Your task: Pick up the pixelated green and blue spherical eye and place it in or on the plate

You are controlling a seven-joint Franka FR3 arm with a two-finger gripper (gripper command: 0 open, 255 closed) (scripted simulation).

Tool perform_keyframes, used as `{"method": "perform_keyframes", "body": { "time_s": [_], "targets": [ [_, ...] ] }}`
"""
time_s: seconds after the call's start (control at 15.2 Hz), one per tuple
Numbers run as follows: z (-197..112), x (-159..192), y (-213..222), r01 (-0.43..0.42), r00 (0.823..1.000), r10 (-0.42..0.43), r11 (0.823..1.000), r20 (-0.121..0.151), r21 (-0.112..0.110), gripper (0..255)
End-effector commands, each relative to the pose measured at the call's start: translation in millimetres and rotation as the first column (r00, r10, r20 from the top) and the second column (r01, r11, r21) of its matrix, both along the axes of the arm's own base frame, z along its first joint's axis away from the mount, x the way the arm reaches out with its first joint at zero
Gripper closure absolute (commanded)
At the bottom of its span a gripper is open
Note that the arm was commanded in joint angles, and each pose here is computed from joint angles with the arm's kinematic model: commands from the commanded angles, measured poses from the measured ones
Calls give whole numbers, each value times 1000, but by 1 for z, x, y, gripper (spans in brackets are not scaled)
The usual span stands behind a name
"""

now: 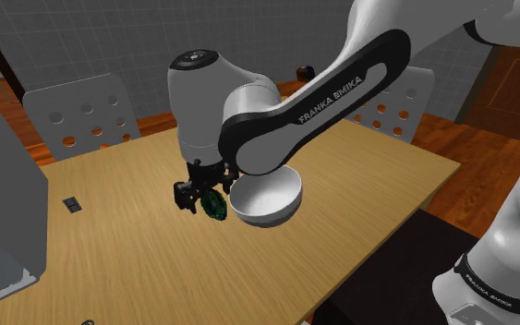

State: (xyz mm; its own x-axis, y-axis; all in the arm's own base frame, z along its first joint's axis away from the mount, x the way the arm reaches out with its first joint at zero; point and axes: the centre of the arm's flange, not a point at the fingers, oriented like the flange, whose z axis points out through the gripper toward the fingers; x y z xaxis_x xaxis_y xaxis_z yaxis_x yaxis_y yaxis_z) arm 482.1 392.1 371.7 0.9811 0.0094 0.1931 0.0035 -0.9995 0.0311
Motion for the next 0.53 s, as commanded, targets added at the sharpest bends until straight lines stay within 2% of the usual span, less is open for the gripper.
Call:
{"method": "perform_keyframes", "body": {
  "time_s": [0.0,0.4,0.46],
  "targets": [
    [-16,-2,-7,12,999,-14,999,-43,-46,0],
    [-16,-2,-7,12,999,-14,999,-43,-46,0],
    [-14,-3,-7,12,999,-14,999,-42,-46,255]
  ]
}}
